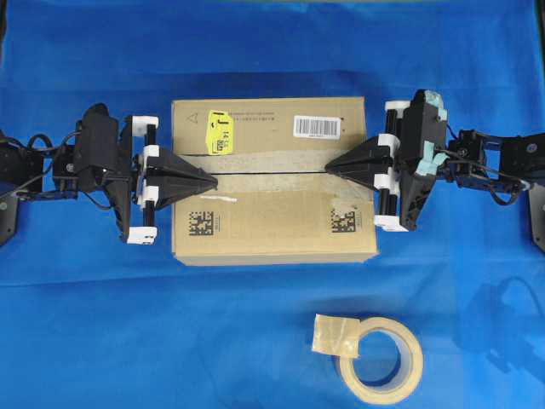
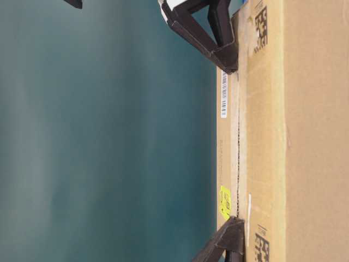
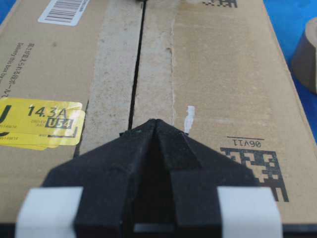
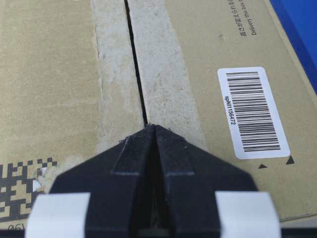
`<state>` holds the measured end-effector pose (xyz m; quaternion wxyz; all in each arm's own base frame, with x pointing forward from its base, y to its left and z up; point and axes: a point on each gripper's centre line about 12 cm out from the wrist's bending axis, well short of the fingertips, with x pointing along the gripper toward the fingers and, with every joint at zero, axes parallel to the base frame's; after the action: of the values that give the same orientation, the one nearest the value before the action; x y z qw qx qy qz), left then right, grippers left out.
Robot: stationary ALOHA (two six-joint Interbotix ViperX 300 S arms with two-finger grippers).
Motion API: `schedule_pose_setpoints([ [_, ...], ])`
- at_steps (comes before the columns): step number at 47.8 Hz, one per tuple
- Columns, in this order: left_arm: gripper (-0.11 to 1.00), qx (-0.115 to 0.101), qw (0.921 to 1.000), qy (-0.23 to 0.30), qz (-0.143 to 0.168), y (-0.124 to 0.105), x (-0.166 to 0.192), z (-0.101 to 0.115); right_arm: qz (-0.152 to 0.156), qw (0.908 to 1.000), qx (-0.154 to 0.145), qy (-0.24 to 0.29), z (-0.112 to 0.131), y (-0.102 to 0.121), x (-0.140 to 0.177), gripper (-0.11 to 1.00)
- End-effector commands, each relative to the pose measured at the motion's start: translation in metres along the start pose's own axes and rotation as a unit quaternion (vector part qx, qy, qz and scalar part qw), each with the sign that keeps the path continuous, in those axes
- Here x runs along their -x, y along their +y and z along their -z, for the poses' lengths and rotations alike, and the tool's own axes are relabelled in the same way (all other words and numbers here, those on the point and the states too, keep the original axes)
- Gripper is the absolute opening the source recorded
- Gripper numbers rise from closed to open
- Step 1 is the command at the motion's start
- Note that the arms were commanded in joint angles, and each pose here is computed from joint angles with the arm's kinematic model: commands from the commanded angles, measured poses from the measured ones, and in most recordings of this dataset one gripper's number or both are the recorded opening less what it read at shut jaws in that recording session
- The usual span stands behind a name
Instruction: Close the cardboard box.
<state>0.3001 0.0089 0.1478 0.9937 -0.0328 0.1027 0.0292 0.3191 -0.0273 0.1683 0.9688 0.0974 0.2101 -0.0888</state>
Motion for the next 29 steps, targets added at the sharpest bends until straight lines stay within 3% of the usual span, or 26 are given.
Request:
schedule_pose_setpoints([
  [1,0.0,0.002,1.0,-0.006,-0.002,0.001,-0.0006,-0.0032,-0.001,0.9999,-0.002,-0.014,-0.01,0.0011,-0.0009,0.0],
  [29,0.0,0.003,0.9999,-0.002,-0.014,0.008,0.0001,-0.0022,-0.003,0.9999,-0.001,-0.013,-0.0085,0.0023,-0.0006,0.0],
])
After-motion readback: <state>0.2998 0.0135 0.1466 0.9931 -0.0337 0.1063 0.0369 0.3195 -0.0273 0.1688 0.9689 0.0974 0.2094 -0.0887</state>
